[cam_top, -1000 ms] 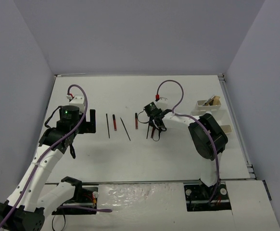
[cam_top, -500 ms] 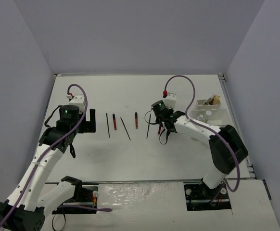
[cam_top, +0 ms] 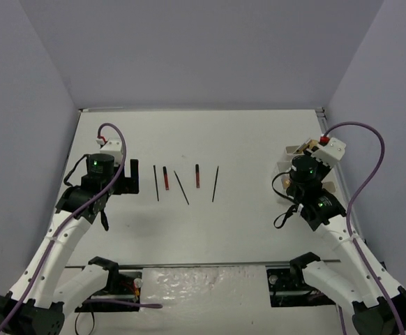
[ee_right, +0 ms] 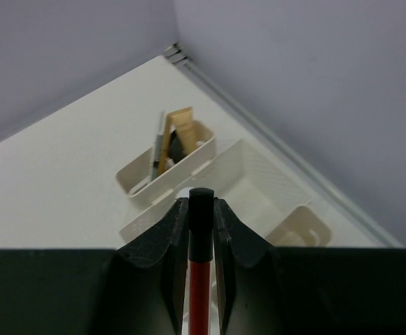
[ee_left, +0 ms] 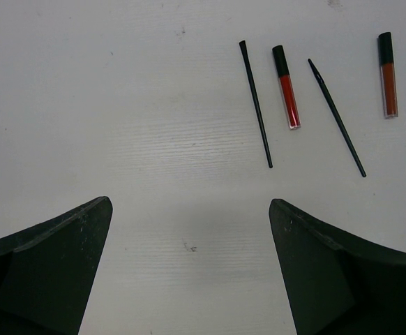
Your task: Organize the makeup
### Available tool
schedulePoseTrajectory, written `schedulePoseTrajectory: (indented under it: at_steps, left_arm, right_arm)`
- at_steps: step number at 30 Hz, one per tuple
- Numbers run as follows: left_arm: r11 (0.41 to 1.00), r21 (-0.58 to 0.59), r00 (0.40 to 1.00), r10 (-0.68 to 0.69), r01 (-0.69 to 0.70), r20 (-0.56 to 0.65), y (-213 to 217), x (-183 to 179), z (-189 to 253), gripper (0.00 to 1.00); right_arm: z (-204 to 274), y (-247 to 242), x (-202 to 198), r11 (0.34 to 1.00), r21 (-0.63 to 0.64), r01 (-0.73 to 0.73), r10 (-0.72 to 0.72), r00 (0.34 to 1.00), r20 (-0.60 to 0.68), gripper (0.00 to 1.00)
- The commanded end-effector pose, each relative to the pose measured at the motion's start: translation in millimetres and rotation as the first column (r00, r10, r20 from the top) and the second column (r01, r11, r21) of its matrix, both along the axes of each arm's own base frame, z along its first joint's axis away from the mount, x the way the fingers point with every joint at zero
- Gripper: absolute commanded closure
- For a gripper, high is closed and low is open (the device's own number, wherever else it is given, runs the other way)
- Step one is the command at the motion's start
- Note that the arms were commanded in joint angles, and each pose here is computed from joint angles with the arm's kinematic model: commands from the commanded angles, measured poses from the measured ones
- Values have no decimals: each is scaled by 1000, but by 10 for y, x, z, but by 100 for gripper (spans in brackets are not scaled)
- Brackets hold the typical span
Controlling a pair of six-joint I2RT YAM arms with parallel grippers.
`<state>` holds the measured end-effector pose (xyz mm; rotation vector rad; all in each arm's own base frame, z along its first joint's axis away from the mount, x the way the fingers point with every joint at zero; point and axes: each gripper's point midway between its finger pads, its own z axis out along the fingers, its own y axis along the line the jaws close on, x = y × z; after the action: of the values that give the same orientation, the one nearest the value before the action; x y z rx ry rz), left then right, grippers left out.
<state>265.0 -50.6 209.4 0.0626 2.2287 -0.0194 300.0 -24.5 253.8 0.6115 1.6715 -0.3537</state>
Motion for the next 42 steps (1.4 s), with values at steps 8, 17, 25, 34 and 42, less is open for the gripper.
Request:
schedulePoseTrajectory:
  at_steps: [8, 17, 25, 34, 42]
  left_arm:
    - [998, -55, 997, 1, 3, 80, -31, 26, 230, 6]
    - [998, -65, 996, -3, 9, 93, -42, 11, 264, 6]
    - [998, -62, 996, -1, 6, 89, -37, 13, 250, 6]
    - [998, -61, 996, 1, 4, 85, -36, 19, 242, 6]
    - [998, -61, 996, 1, 4, 85, -36, 20, 238, 6]
  right_arm:
    - [177, -986, -489, 849, -94, 520, -508, 853, 122, 100]
    - [-70, -1113, -298, 837, -93, 540, -527, 840, 130, 100]
    - [-127, -1195, -197, 839, -96, 536, -520, 841, 151, 100]
    - [-313, -1194, -176, 841, -92, 533, -518, 843, 146, 100]
    - [-436, -1177, -189, 847, -87, 525, -512, 849, 134, 96]
